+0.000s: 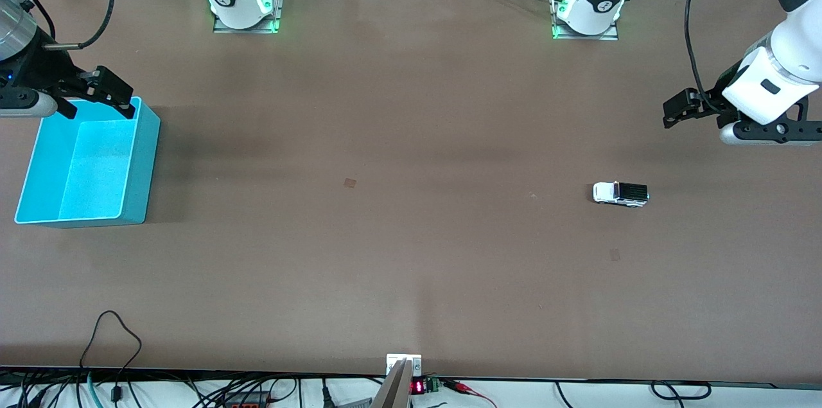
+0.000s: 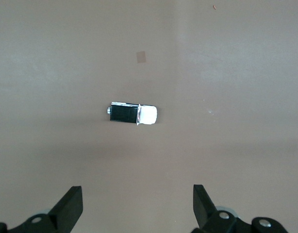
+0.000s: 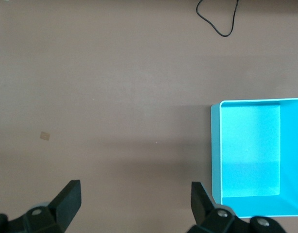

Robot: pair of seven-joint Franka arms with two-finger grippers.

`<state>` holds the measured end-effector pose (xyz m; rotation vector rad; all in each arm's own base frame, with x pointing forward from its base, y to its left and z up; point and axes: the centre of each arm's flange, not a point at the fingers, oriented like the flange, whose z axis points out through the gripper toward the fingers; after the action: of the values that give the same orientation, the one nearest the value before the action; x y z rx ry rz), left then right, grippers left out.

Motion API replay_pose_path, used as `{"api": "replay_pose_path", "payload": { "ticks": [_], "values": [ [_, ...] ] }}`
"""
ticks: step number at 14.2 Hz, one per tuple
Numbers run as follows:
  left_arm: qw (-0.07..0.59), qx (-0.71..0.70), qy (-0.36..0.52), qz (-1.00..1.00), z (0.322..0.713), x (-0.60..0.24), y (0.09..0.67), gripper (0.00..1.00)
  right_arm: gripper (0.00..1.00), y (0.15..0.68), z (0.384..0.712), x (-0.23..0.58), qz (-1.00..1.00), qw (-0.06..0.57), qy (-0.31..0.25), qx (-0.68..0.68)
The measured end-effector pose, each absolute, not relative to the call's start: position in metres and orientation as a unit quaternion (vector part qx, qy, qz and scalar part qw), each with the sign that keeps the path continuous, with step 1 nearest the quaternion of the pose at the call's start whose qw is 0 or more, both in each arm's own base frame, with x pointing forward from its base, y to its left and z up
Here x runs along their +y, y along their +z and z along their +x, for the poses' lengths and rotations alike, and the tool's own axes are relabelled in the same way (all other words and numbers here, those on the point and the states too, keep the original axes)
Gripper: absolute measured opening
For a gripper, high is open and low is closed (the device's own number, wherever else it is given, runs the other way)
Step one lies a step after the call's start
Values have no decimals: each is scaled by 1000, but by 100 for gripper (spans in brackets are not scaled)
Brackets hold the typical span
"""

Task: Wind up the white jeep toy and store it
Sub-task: 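Move the left gripper toward the white toy jeep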

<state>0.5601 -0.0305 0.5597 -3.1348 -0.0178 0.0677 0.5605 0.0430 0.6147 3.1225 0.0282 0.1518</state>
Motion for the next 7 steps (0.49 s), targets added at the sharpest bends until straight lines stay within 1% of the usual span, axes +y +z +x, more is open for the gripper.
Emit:
{"api": "replay_pose_path", "payload": {
  "ticks": [7],
  "values": [
    [3,-7,28,-1000,559,-30,559,100,100,615,560,43,999,8,48,9]
  ]
}}
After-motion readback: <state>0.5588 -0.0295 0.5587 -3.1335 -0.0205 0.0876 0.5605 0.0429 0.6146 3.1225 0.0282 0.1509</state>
